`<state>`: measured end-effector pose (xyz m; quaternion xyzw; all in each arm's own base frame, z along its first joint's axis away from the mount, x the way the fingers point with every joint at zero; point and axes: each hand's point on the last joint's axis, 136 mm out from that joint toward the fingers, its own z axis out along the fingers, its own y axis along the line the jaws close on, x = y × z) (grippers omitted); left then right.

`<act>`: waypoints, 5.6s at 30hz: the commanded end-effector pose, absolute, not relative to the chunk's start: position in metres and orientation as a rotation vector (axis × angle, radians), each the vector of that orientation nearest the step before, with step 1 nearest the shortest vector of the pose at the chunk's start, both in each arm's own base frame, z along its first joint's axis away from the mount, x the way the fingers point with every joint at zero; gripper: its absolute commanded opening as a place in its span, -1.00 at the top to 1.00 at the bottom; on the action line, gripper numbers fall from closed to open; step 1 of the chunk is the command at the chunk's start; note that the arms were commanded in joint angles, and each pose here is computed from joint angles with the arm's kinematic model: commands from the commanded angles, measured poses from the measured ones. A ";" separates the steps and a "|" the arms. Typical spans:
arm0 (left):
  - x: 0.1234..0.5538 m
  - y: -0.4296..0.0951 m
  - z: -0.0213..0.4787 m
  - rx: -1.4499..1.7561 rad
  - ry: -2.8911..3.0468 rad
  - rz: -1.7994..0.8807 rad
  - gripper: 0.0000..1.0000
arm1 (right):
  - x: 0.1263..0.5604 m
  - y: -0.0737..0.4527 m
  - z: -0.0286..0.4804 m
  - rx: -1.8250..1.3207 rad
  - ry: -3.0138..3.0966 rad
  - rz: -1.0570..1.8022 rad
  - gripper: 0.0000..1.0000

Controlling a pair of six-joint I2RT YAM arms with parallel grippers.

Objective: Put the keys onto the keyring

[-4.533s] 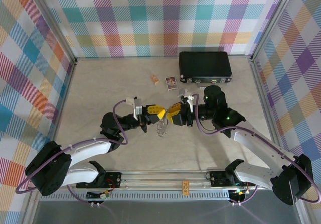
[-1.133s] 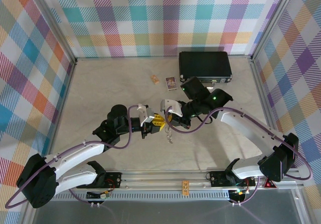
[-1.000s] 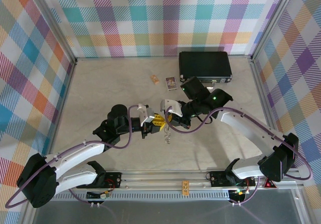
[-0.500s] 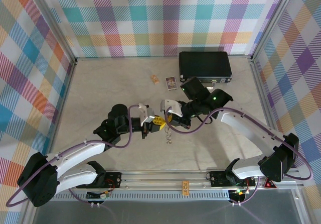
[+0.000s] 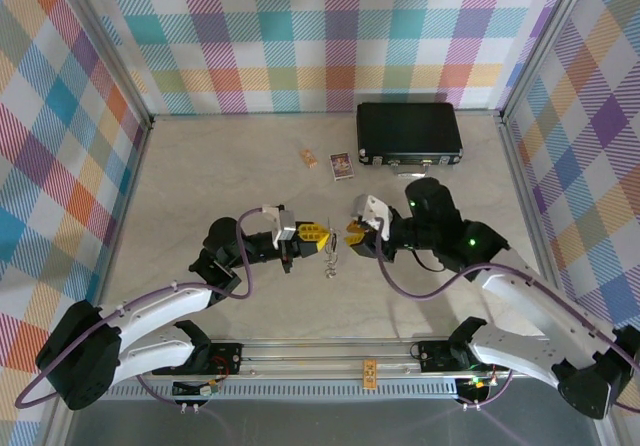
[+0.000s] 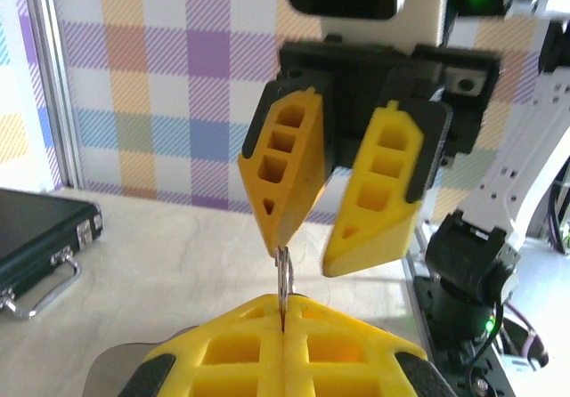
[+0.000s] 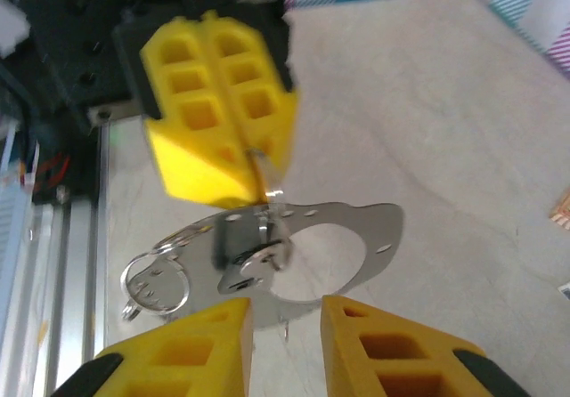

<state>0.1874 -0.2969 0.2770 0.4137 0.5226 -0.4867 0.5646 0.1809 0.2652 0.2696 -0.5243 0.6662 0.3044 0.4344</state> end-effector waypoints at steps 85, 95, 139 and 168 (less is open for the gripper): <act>0.169 -0.292 0.338 0.871 0.969 -1.271 1.00 | 0.174 0.289 0.306 -1.139 1.536 1.235 0.70; 0.171 -0.294 0.337 0.872 0.979 -1.272 1.00 | 0.167 0.281 0.327 -1.131 1.422 1.181 0.46; 0.172 -0.296 0.336 0.881 0.990 -1.283 1.00 | 0.165 0.298 0.319 -1.261 1.447 1.278 1.00; 0.183 -0.287 0.303 0.979 1.193 -1.077 0.46 | 0.171 0.283 0.299 -1.370 1.502 1.017 1.00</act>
